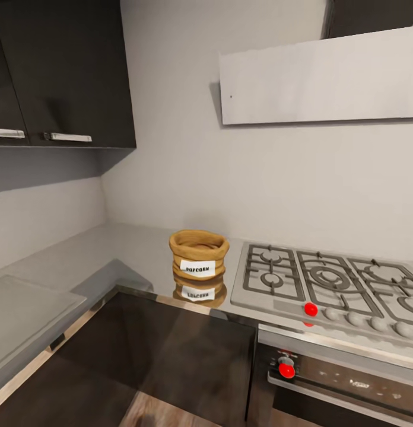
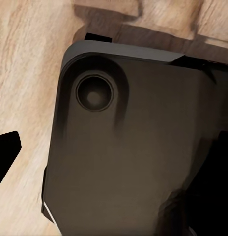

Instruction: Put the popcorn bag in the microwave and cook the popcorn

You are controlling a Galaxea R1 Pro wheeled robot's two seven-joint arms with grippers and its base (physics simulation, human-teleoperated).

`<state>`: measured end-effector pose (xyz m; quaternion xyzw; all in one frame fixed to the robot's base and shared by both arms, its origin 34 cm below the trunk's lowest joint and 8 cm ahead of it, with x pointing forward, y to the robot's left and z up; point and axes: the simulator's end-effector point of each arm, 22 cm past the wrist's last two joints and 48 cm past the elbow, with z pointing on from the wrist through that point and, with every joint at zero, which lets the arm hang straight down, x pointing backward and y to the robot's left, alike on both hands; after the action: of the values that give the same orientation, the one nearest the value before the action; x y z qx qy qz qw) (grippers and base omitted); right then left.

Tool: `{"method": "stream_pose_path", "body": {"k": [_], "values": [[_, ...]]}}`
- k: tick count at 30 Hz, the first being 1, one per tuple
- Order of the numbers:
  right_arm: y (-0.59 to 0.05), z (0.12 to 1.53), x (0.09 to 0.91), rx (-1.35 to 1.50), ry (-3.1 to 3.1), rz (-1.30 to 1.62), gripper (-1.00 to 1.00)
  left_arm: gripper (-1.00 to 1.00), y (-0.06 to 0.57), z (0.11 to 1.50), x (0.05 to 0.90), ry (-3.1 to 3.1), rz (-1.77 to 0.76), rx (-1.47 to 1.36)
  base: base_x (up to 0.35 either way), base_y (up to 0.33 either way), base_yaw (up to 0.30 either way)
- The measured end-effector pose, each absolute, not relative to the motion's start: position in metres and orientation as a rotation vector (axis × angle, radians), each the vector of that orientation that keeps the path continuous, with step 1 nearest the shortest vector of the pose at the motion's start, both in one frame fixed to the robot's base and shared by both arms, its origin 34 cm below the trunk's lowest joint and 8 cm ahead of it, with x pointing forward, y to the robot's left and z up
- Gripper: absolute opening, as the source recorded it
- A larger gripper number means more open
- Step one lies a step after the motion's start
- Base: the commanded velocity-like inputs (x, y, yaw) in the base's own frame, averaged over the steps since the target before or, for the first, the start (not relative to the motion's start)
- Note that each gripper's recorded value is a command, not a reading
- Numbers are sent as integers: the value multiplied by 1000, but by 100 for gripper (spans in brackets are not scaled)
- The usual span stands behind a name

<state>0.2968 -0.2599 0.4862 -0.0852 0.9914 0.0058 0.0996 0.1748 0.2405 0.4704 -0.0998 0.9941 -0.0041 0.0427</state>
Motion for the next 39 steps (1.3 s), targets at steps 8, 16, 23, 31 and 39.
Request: {"method": "stream_pose_path", "body": {"k": [8, 16, 23, 31, 39], "values": [[-260, 499, 297, -252, 2931, 18, 100, 100, 240, 483, 175, 3042, -14, -301, 0, 0, 0], [-259, 511, 296, -252, 2931, 18, 100, 100, 240, 495, 174, 3042, -13, -300, 0, 0, 0], [-260, 521, 296, -252, 2932, 18, 100, 100, 240, 505, 173, 3042, -13, -300, 0, 0, 0], [-259, 532, 295, -252, 2931, 19, 100, 100, 240, 517, 172, 3042, -13, -303, 0, 0, 0], [-259, 543, 294, -252, 2931, 20, 100, 100, 241, 527, 171, 3043, -12, -304, 0, 0, 0]]}}
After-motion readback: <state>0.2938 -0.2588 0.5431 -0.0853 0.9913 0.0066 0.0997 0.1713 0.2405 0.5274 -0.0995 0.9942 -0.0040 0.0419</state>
